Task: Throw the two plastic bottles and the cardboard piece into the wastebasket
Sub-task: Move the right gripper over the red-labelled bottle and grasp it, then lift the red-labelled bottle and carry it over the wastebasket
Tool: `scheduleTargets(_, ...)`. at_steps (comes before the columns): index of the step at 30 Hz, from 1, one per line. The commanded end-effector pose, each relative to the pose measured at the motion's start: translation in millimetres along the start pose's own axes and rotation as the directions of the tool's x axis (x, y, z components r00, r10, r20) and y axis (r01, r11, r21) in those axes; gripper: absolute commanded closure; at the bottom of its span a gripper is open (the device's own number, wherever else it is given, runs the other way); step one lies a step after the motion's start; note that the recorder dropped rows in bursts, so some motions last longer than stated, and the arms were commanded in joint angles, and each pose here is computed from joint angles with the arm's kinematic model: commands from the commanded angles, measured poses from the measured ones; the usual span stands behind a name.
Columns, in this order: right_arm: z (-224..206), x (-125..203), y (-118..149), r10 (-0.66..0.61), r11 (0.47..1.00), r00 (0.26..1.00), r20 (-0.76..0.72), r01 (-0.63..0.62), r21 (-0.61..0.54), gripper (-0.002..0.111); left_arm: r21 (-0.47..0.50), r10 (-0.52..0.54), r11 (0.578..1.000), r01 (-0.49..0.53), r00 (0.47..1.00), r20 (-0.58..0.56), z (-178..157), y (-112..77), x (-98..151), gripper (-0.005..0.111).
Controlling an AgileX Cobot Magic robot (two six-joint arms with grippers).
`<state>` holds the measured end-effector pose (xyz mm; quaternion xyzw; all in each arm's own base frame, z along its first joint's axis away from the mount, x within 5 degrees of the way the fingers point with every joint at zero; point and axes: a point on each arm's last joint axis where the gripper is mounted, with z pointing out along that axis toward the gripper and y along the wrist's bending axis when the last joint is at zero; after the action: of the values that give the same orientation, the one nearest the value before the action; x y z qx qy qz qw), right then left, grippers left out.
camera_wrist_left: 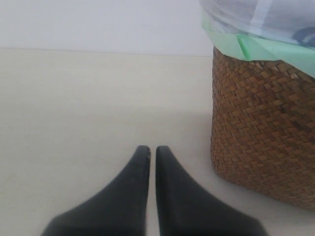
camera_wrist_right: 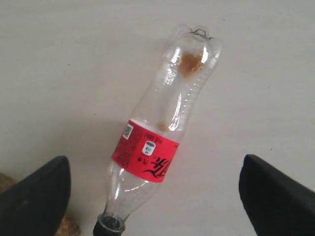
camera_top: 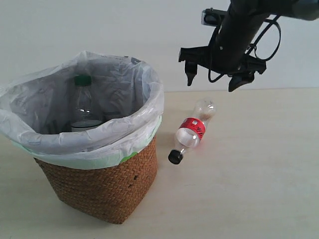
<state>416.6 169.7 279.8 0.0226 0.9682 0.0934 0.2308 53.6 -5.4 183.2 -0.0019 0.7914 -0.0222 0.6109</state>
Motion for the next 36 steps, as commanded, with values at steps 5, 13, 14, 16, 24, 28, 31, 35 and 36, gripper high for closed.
scheduleTargets(5, 52.4, 4.2, -4.0, 0.060, 0.998, 0.997, -0.056, -0.060, 0.001, 0.026, -0.003, 0.007, 1.000, -0.007, 1.000, -0.002, 0.2, 0.3, 1.1, 0.103)
scheduleTargets(13, 82.0, 10.3, -2.4, 0.149, 0.988, 0.985, -0.089, -0.152, -0.020, 0.026, -0.003, 0.007, 1.000, -0.007, 1.000, -0.002, 0.2, 0.3, 1.1, 0.103)
scheduleTargets(14, 84.4, 10.6, -2.6, 0.158, 0.987, 0.983, -0.090, -0.160, -0.018, 0.026, -0.003, 0.007, 1.000, -0.007, 1.000, -0.002, 0.2, 0.3, 1.1, 0.103)
scheduleTargets(16, 90.5, 12.4, -2.4, 0.184, 0.982, 0.978, -0.095, -0.187, -0.013, 0.026, -0.003, 0.007, 1.000, -0.007, 1.000, -0.002, 0.2, 0.3, 1.1, 0.103)
scheduleTargets(24, 129.5, 24.3, -7.0, 0.235, 0.972, 0.963, -0.131, -0.234, 0.023, 0.026, -0.003, 0.007, 1.000, -0.007, 1.000, -0.002, 0.2, 0.3, 1.1, 0.103)
scheduleTargets(28, 147.1, 34.4, 0.8, 0.232, 0.973, 0.962, -0.142, -0.231, 0.023, 0.026, -0.003, 0.007, 1.000, -0.007, 1.000, -0.002, 0.2, 0.3, 1.1, 0.103)
scheduleTargets(31, 145.7, 34.5, 4.2, 0.244, 0.970, 0.960, -0.135, -0.244, 0.016, 0.063, -0.003, 0.007, 1.000, -0.007, 1.000, -0.002, 0.2, 0.3, 1.1, 0.103)
scheduleTargets(35, 143.1, 35.3, -0.2, 0.213, 0.977, 0.964, -0.158, -0.209, 0.041, 0.107, -0.003, 0.007, 1.000, -0.007, 1.000, -0.002, 0.2, 0.3, 1.1, 0.103)
scheduleTargets(36, 140.6, 34.0, -2.1, 0.211, 0.977, 0.964, -0.161, -0.206, 0.044, 0.107, -0.003, 0.007, 1.000, -0.007, 1.000, -0.002, 0.2, 0.3, 1.1, 0.103)
